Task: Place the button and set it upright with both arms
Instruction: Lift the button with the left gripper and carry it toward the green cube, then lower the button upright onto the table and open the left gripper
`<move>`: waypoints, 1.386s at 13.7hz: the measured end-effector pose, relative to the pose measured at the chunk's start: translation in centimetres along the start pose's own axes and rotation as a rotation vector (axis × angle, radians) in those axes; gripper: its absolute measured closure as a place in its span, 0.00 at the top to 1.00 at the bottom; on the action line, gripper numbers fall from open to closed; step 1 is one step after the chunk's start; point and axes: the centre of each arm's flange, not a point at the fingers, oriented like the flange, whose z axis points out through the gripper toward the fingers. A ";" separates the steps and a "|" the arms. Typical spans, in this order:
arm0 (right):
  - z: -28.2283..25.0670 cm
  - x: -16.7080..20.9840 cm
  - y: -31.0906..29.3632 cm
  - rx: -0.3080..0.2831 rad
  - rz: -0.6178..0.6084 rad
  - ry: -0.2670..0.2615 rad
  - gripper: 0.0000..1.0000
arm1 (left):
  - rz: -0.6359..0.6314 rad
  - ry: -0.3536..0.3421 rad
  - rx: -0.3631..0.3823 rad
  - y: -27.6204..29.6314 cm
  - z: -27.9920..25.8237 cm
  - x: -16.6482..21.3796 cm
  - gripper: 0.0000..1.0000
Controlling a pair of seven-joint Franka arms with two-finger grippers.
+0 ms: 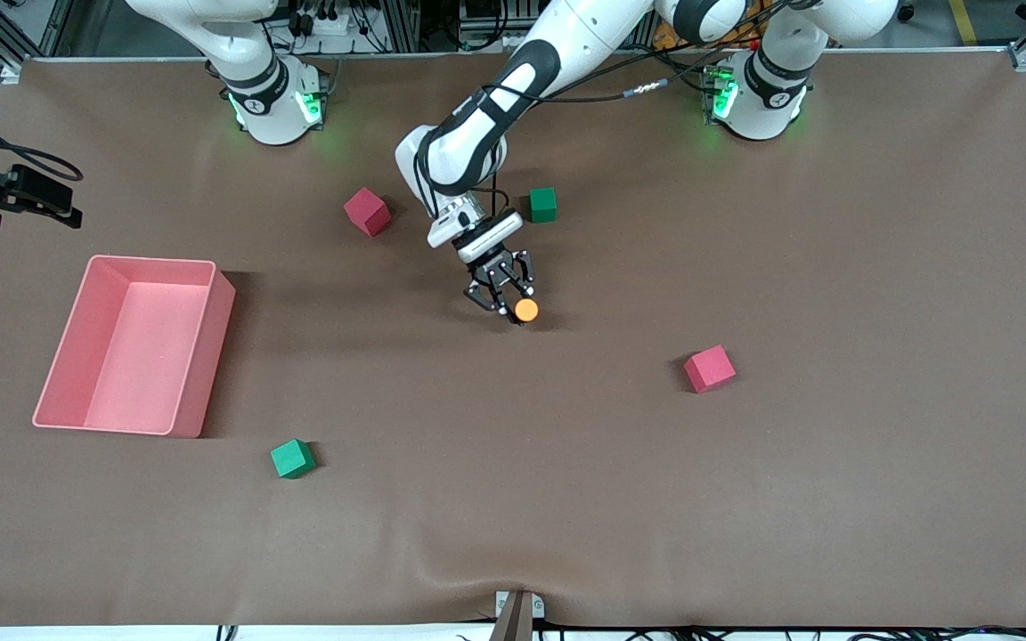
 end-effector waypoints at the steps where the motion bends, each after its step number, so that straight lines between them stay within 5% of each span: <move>1: 0.0 0.0 0.0 0.000 0.000 0.000 1.00 | 0.001 0.010 0.000 -0.2 0.1 -0.4 0.42; 19: 0.0 0.0 0.0 0.000 -0.001 0.000 1.00 | 0.012 0.042 0.002 -2.1 1.4 -4.4 0.42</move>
